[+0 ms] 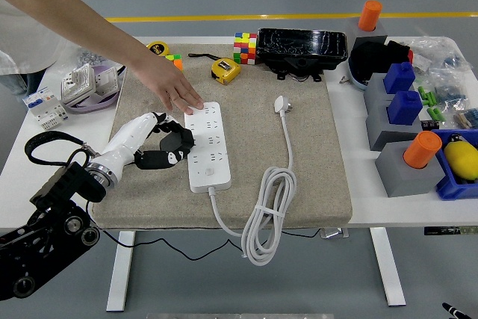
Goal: Put the plug near the board,insert it into the board,press the button,pull the plug out
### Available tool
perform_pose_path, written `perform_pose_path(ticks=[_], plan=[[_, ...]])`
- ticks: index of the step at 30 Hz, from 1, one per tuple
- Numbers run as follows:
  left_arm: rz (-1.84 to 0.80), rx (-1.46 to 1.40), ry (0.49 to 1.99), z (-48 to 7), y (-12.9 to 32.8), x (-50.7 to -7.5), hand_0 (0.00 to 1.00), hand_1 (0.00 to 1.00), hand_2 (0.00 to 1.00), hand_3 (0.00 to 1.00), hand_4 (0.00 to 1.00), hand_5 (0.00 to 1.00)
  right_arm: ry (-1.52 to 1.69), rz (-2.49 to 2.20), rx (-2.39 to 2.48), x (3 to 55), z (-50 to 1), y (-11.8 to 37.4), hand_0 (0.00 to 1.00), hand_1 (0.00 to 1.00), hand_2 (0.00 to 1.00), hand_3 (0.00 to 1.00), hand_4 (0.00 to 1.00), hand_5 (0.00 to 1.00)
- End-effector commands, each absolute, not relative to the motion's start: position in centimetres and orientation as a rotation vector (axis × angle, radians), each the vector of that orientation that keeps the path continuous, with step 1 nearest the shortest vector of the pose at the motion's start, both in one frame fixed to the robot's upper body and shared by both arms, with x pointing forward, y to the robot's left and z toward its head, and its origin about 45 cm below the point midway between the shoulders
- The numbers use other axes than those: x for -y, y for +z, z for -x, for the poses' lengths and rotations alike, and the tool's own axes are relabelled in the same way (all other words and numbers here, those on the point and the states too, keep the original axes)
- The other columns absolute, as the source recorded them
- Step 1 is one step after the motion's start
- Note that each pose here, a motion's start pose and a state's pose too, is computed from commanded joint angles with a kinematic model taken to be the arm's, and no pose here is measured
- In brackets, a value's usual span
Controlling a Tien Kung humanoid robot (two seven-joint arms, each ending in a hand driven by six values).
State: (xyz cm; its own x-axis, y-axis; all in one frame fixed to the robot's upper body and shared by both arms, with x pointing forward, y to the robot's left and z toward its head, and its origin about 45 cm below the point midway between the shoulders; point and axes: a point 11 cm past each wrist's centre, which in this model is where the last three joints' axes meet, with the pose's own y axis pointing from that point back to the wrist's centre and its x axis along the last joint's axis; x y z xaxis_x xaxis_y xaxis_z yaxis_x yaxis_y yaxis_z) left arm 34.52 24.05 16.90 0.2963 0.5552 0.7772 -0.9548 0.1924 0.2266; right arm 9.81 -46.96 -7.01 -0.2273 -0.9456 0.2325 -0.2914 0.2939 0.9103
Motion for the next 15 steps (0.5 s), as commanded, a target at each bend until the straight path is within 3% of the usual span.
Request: perform_pose_path(ticks=[15], plan=[[-0.797,0.594,1.149,-35.1,16.4,-23.5,0.67,0.703,0.67,0.607,0.771,0.283,-0.961,-1.134,1.709,47.0,-9.8,-7.0,0.666,0.673,0.66,0.587,0.93,0.526]])
